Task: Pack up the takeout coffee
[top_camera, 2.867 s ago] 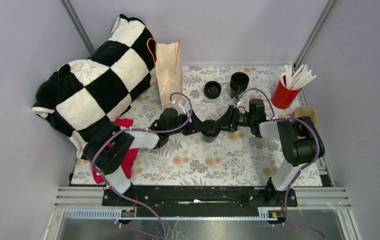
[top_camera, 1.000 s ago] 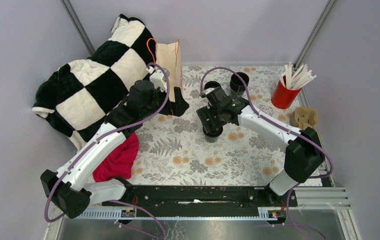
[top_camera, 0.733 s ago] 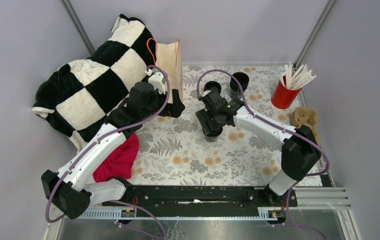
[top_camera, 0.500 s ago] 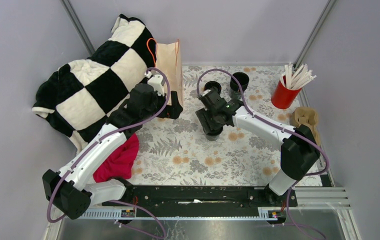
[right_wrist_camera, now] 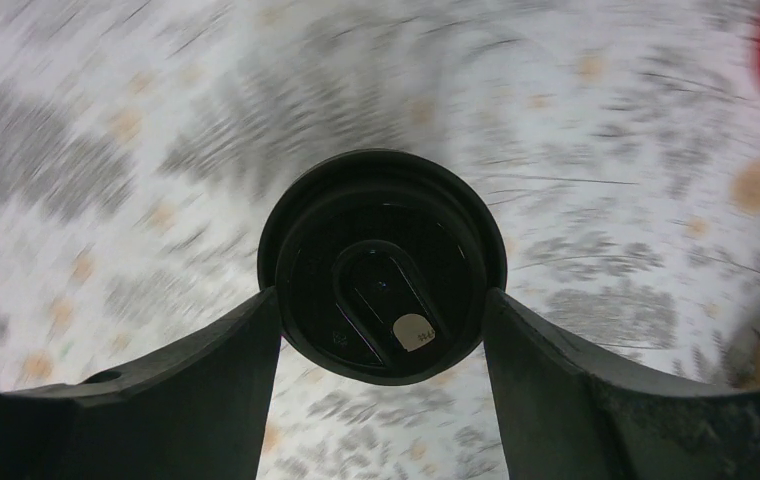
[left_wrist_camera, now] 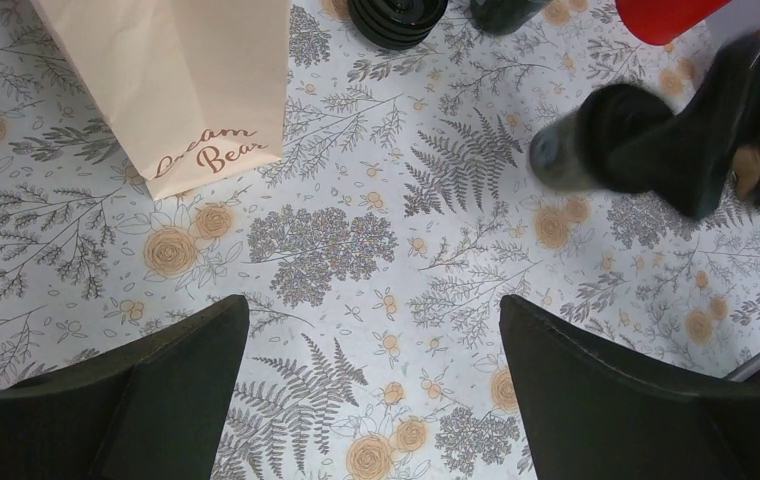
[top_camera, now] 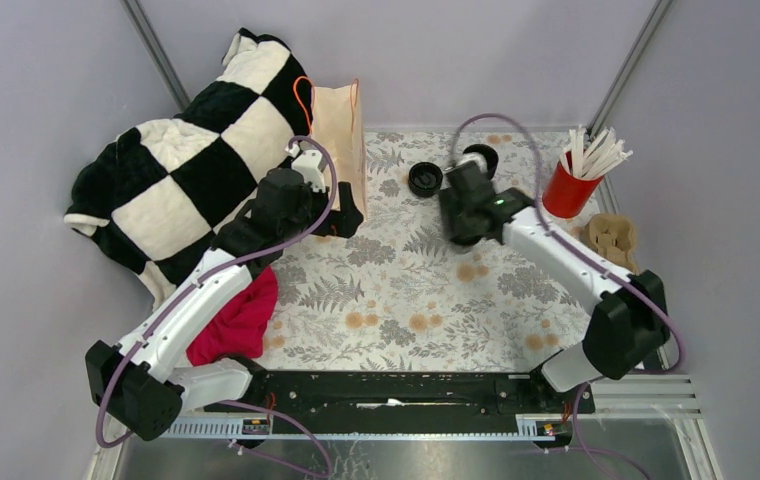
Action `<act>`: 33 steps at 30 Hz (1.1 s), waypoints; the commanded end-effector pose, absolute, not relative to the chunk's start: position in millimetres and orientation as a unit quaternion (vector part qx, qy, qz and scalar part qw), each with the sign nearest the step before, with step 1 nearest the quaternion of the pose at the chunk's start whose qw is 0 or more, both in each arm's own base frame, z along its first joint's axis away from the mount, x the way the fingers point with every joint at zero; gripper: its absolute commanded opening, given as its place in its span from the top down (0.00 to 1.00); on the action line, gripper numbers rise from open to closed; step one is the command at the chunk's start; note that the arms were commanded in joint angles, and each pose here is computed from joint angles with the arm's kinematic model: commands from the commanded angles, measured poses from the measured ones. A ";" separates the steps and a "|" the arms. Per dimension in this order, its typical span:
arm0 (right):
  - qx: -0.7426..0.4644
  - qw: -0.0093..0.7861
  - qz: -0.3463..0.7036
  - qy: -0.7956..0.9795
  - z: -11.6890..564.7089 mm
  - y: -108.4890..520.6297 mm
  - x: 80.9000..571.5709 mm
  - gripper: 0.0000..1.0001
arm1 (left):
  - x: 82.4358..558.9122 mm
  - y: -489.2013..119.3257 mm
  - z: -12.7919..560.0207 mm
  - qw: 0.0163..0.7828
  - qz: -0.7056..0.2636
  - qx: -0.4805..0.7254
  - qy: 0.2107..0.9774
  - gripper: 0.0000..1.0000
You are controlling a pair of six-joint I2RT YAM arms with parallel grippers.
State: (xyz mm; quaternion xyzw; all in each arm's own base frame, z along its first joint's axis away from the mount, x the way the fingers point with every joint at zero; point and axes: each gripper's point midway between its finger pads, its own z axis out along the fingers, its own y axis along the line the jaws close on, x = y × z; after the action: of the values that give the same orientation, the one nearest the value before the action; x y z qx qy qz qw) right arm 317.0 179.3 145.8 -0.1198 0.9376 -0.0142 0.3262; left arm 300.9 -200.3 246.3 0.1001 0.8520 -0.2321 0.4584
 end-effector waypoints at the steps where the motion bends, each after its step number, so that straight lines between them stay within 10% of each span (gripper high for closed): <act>1: 0.021 0.354 -0.050 0.934 160.0 87.6 351.6 0.37 | 302.3 -204.4 266.3 0.482 -0.266 0.101 0.828 0.01; 19: 0.136 0.287 -0.035 0.948 114.5 9.8 397.5 0.33 | 294.6 -208.9 272.2 0.480 -0.298 0.107 0.818 0.01; 33: 0.112 0.326 -0.013 0.939 179.4 14.8 390.2 0.00 | 294.1 -210.6 270.4 0.475 -0.305 0.108 0.818 0.01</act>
State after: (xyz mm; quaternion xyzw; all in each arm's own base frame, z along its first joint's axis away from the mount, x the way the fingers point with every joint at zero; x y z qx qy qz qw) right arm 393.2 13.3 128.0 0.1206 0.9511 -0.0311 0.2826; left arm 291.9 -207.6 252.8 0.1076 0.8389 -0.2861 0.4504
